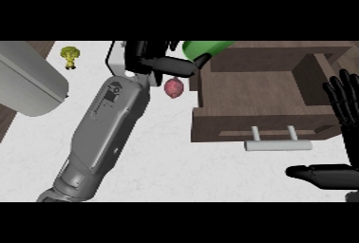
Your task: Pick up the cup, place it into the drawer and close the drawer
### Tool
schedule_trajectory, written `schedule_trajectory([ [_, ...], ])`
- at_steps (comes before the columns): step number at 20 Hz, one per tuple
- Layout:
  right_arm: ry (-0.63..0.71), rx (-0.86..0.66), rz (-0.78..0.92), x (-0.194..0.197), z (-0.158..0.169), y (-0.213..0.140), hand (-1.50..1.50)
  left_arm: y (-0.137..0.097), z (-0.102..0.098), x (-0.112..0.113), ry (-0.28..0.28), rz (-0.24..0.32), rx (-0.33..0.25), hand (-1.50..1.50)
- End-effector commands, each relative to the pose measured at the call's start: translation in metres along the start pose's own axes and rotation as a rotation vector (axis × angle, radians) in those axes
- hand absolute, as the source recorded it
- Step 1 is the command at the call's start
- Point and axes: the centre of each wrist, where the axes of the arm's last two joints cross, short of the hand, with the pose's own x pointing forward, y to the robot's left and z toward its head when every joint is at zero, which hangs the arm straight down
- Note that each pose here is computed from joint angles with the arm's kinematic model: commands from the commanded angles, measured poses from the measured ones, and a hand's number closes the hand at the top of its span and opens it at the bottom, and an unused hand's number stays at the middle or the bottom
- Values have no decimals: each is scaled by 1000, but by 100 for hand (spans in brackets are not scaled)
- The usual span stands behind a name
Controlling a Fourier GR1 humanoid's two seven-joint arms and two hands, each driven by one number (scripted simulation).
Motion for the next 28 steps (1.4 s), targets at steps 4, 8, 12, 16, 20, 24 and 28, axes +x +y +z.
schedule_trajectory([
  [4, 5, 3, -12, 1, -7, 6, -150, -29, -36, 10, 107, 8, 12, 150],
  [8, 0, 11, -9, -5, -6, 9, -150, -45, -53, 13, 138, 3, 31, 150],
  [12, -23, 10, -7, -3, -5, 12, -150, -44, -42, -12, 186, -35, 27, 150],
  [16, -9, 5, 4, -8, 3, 2, -150, -57, -39, -11, 221, -50, 11, 150],
  [20, -7, 25, -26, -3, -4, -10, -150, -55, -25, -31, 237, -94, 2, 150],
  [24, -34, 47, -18, 9, -13, -14, -150, -57, -18, -40, 312, -181, -21, 150],
  [28, -44, 42, -23, 7, -13, 1, -150, -69, -26, -33, 320, -265, -48, -150],
])
